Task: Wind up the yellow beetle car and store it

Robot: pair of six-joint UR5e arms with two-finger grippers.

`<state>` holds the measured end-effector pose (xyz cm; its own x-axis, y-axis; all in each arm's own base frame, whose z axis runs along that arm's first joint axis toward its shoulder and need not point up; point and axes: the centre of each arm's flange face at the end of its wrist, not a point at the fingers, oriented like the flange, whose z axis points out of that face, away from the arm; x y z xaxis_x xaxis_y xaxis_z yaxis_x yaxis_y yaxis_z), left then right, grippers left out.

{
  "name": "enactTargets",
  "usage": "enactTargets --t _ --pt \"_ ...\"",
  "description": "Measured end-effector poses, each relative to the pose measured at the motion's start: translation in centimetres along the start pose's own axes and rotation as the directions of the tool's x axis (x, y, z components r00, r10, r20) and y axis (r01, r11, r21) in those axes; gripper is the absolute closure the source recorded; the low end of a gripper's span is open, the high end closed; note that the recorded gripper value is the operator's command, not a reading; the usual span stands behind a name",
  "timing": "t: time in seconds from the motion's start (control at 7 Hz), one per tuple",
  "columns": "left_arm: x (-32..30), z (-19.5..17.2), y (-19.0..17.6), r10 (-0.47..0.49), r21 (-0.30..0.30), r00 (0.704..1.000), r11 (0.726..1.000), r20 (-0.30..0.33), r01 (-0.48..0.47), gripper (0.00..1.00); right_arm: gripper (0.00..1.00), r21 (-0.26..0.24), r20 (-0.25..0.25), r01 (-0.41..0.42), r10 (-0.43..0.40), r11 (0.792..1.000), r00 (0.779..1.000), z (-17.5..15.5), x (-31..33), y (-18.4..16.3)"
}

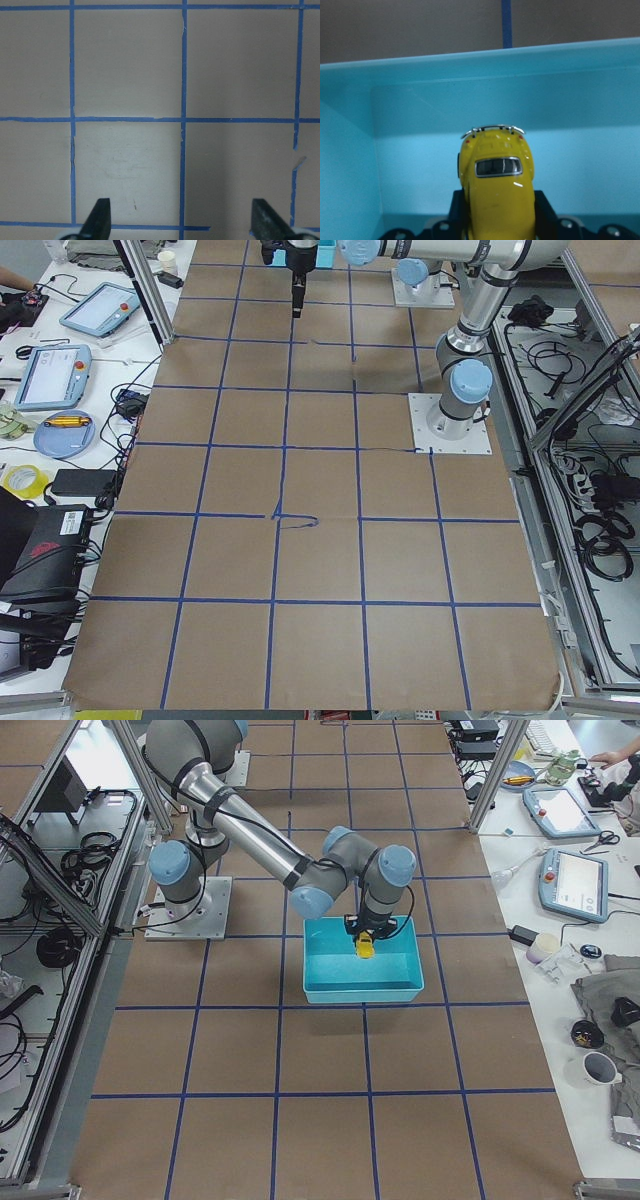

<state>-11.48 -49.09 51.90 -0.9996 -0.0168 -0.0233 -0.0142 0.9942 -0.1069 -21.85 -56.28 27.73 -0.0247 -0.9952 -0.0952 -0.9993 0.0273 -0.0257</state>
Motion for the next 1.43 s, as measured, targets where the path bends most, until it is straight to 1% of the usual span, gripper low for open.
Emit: enactTargets --t 0.14,0.29,0.43,0.57,0.71,0.86,1.0,1.14,1.29,1.43 --pt "0.0 0.0 0.0 0.000 0.001 1.000 1.000 0.000 0.000 0.00 1.00 -0.013 -0.010 0.029 -0.029 1.000 1.000 2.7 0.1 0.2" --pt "0.0 0.0 0.0 0.000 0.002 1.000 1.000 -0.001 0.000 0.00 0.78 -0.019 -0.010 0.050 -0.051 0.999 0.999 4.4 0.2 0.4" --pt "0.0 -0.1 0.0 0.000 0.002 1.000 1.000 -0.002 0.000 0.00 0.04 -0.018 -0.004 0.058 -0.058 0.998 0.998 5.4 0.4 0.5" --pt "0.1 -0.1 0.0 0.001 0.003 1.000 1.000 -0.003 -0.001 0.00 0.00 -0.007 -0.001 0.058 -0.058 0.998 0.998 6.1 0.5 0.5" --pt "0.1 -0.1 0.0 0.001 0.003 1.000 1.000 -0.003 -0.001 0.00 0.00 0.007 -0.011 0.055 -0.054 0.998 0.998 6.2 0.7 0.4" --pt "0.1 -0.1 0.1 0.001 0.004 1.000 1.000 -0.003 -0.001 0.00 0.00 0.015 -0.029 0.044 -0.044 0.999 0.999 5.5 0.8 0.3" --pt "0.0 -0.2 0.1 0.000 0.005 1.000 1.000 -0.003 0.000 0.00 0.02 0.008 -0.051 0.016 -0.015 1.000 0.999 3.9 0.6 0.2" --pt "0.0 -0.2 0.1 0.000 0.005 1.000 1.000 -0.002 0.000 0.00 0.02 -0.008 -0.086 -0.049 0.048 0.999 0.995 1.3 0.0 -0.1" --pt "0.0 -0.2 0.1 0.000 0.005 1.000 1.000 -0.001 0.000 0.00 0.03 -0.023 -0.133 -0.166 0.161 0.986 0.978 -2.2 -1.0 -0.7" --pt "0.0 -0.2 0.1 0.000 0.005 1.000 1.000 -0.001 0.000 0.00 0.02 -0.028 -0.167 -0.336 0.327 0.941 0.930 -5.8 -2.3 -1.3"
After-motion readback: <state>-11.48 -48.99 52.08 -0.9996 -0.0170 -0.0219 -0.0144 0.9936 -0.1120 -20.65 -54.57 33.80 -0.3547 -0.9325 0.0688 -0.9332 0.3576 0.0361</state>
